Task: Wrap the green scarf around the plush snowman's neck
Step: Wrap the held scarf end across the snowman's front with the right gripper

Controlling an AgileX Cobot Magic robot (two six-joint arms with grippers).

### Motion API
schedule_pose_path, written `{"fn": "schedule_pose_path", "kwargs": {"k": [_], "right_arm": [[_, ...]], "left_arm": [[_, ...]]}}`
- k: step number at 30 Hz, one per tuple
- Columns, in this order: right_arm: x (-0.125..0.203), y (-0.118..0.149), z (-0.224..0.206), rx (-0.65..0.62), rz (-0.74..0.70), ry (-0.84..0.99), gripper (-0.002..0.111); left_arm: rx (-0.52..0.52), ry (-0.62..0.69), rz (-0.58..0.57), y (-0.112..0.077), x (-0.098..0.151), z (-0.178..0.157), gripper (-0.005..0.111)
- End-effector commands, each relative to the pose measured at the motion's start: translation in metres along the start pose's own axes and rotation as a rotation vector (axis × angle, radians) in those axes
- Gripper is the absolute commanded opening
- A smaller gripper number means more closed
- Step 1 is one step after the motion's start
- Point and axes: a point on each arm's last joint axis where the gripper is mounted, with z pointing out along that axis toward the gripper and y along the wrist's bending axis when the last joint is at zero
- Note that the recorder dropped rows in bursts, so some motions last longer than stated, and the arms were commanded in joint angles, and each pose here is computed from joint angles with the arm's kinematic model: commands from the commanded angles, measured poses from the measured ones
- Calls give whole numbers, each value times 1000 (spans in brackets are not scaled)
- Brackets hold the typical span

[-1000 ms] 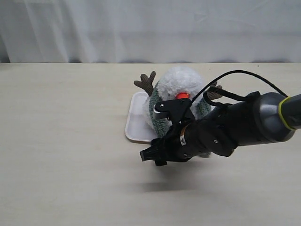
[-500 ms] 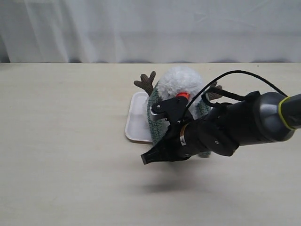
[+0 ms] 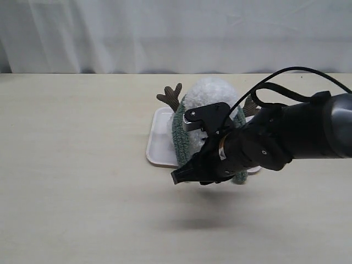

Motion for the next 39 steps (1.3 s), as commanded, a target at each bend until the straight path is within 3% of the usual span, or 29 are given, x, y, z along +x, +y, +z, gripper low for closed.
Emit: {"fn": "schedule_pose_path", "kwargs": {"k": [1,3,9,22,34,39], "right_arm": [[-2,3,6,-25,30,-18,57],[-3,9,8,-49,21,-49,61],[-7,25,21,-117,9,-130,61],[-12,25,49,-84,12,-59,61],[-15,23,34,-56,-18,-42,61],[-17,11,41,-48,57,-52,61]], "left_arm": [[0,-7,-11,0,0,0,0],[0,-7,-11,0,0,0,0],[0,-7,-11,0,0,0,0],[0,-7,-11,0,0,0,0],[0,-7,-11,0,0,0,0],[0,-7,-11,0,0,0,0]]}}
